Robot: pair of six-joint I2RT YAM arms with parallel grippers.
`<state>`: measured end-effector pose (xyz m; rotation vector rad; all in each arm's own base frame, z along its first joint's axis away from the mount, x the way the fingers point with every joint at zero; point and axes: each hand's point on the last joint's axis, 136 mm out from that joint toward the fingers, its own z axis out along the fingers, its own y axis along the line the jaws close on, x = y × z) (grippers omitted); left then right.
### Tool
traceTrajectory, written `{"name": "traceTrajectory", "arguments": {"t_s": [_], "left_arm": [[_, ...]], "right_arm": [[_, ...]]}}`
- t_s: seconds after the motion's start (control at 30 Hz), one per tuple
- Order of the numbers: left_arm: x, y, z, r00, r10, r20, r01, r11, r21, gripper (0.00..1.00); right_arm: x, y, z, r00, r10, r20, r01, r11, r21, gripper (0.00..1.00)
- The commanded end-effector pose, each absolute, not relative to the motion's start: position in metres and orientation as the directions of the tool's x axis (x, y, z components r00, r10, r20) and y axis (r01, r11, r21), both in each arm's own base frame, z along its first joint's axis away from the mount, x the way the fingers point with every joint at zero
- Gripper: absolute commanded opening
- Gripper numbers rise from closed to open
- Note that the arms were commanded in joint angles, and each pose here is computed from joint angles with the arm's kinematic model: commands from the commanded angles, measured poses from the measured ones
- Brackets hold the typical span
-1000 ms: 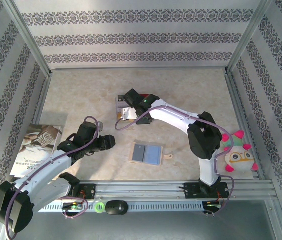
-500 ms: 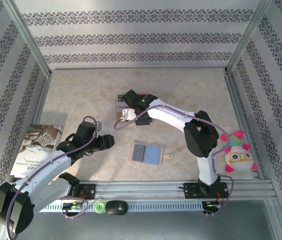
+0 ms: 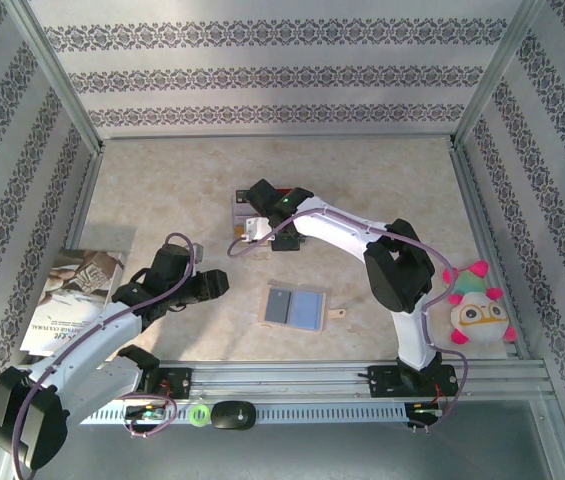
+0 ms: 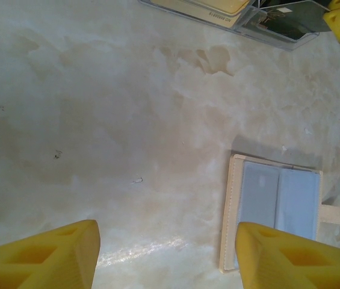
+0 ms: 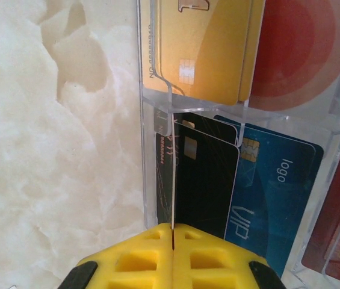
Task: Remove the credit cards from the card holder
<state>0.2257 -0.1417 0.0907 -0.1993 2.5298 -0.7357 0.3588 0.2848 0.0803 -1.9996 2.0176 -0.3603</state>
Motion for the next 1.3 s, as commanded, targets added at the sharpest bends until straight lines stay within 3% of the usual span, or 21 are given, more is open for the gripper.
{"name": "traceTrajectory", "arguments": {"t_s": [0.0,0.1,0.37,0.57,0.73,0.87,0.97,1.13,1.27], "left_arm": [[0.225,-0.138,0.089,-0.865,-0.269,-0.423,-0.001,0.844,-0.536,0.61],[0.225,-0.138,0.09,-0.865,-0.27,-0.423,0.001,0.842,-0.54,0.61],[0.223,-0.138,0.088,-0.867,-0.278,-0.415,-0.004,0.835,-0.551,0.61],[0.223,-0.139,0.087,-0.866,-0.284,-0.411,-0.008,0.83,-0.558,0.61],[0.224,-0.138,0.095,-0.853,-0.288,-0.435,0.01,0.825,-0.565,0.65],[0.228,-0.135,0.102,-0.826,-0.311,-0.471,0.012,0.825,-0.565,0.67],[0.229,-0.135,0.103,-0.821,-0.319,-0.473,0.012,0.82,-0.572,0.69],[0.227,-0.136,0.097,-0.833,-0.31,-0.459,0.008,0.822,-0.57,0.68],[0.224,-0.136,0.093,-0.837,-0.312,-0.45,0.004,0.818,-0.575,0.69]], "right_arm": [[0.358,0.283,0.077,-0.032,-0.999,-0.024,-0.943,0.038,-0.331,0.0],[0.364,0.282,0.078,-0.043,-0.999,-0.021,-0.931,0.047,-0.361,0.01],[0.387,0.288,0.101,-0.059,-0.995,-0.081,-0.862,0.092,-0.499,0.25],[0.402,0.292,0.113,-0.08,-0.991,-0.106,-0.813,0.127,-0.568,0.29],[0.404,0.307,0.156,-0.124,-0.946,-0.298,-0.743,0.288,-0.604,0.3],[0.382,0.317,0.184,-0.26,-0.797,-0.545,-0.724,0.534,-0.437,0.33],[0.35,0.316,0.173,-0.43,-0.654,-0.623,-0.71,0.67,-0.214,0.34],[0.275,0.305,0.124,-0.671,-0.523,-0.526,-0.661,0.743,0.104,0.35],[0.218,0.304,0.082,-0.711,-0.59,-0.383,-0.675,0.724,0.14,0.36]]}}
